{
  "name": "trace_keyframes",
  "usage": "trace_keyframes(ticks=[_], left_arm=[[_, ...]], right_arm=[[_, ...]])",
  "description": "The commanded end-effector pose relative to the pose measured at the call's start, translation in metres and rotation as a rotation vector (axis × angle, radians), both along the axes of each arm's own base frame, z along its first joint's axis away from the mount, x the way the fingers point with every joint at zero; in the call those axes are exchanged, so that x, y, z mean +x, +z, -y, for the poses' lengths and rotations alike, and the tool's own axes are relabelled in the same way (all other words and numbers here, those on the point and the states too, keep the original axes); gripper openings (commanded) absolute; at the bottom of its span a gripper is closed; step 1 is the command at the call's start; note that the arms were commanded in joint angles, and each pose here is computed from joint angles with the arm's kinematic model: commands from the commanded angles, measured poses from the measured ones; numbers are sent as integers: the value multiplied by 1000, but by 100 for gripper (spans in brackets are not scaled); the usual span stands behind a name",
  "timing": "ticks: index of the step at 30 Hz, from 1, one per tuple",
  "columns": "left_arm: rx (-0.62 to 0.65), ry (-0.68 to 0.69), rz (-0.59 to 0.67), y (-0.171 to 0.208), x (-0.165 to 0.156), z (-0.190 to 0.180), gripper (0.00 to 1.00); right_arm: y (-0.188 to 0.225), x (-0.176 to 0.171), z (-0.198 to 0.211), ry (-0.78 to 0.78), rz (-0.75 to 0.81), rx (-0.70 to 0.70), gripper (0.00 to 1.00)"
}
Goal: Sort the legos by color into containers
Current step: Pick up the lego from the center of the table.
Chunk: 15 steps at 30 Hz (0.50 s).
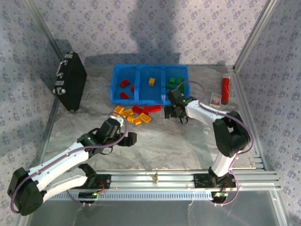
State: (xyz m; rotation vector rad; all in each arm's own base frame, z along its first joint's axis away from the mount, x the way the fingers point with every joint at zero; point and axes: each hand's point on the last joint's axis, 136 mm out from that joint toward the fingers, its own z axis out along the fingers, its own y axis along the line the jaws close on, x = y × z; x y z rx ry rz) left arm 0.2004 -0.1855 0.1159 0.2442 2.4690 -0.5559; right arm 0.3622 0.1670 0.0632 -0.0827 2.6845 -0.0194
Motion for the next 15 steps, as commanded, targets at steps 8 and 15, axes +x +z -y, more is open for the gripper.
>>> trace_keyframes(ticks=[8,15], left_arm=[[-33,6,66,25,-4,-6,98],[-23,0,71,26,-1,-4,98]], right_arm=[[-19,51,0,-94,26,53,98],[-33,62,-7,-88,-2,50,92]])
